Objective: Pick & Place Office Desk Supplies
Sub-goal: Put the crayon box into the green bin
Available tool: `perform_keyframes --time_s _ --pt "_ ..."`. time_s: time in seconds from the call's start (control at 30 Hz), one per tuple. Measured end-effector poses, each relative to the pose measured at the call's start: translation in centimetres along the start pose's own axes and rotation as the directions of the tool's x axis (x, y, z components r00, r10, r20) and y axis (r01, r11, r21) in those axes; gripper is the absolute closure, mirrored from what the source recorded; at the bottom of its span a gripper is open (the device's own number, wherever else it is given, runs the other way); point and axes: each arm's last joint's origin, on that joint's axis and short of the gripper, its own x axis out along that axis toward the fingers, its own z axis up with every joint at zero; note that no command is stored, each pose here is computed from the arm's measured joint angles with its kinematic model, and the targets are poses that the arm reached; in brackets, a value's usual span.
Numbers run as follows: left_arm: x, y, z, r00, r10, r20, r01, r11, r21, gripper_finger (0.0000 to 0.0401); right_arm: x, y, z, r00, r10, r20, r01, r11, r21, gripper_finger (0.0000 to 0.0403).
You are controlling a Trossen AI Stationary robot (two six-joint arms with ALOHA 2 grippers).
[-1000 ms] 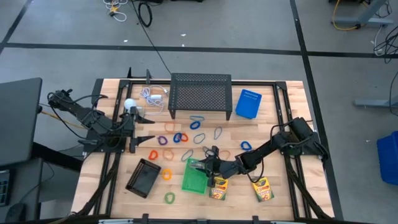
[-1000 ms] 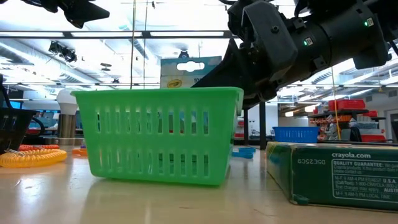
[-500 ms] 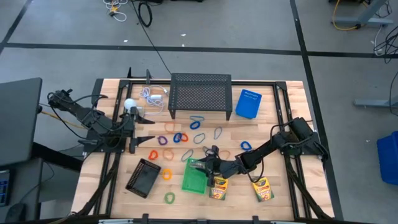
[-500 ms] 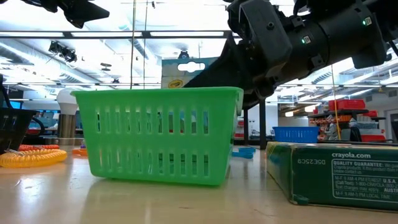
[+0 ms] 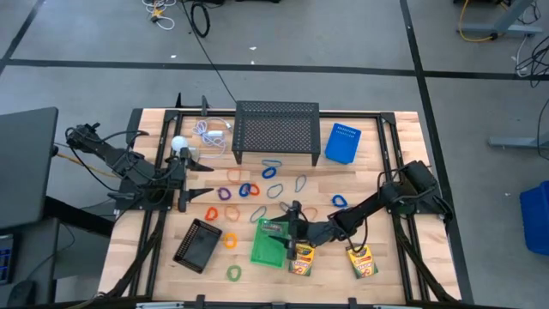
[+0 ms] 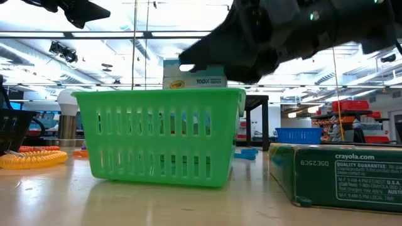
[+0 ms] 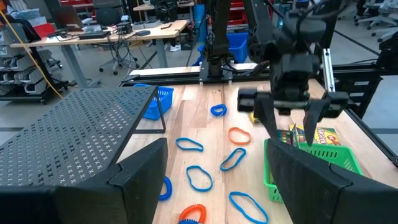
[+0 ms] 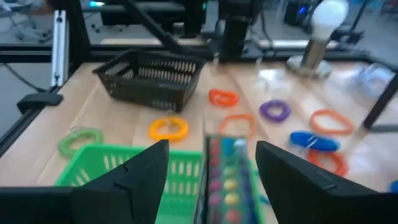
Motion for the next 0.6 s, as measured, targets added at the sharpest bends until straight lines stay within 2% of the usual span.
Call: perform_keyframes --time_s 0.17,0.33,0.43,0.6 --pt "0.0 0.0 0.0 1.0 0.0 0.001 0.0 1.0 -0.001 0.0118 -1.6 0.2 2.3 0.998 -0.037 0.041 0.04 0.997 -0.062 0.0151" --pt "0.0 0.0 -0.1 1.0 -0.006 -0.012 0.006 1.0 0.0 0.0118 -3.7 -0.1 3.9 0.989 -0.145 -0.004 0.143 0.982 -0.122 0.0151" --pt "0.0 0.0 -0.2 1.0 -0.007 -0.013 0.007 1.0 -0.001 0.0118 -4.9 -0.2 4.5 0.98 -0.197 -0.027 0.193 0.974 -0.123 0.0151" --pt "0.0 0.0 -0.1 1.0 -0.007 -0.012 0.007 1.0 -0.002 0.0118 -6.5 -0.1 4.7 0.976 -0.196 -0.092 0.19 0.98 -0.066 0.0151"
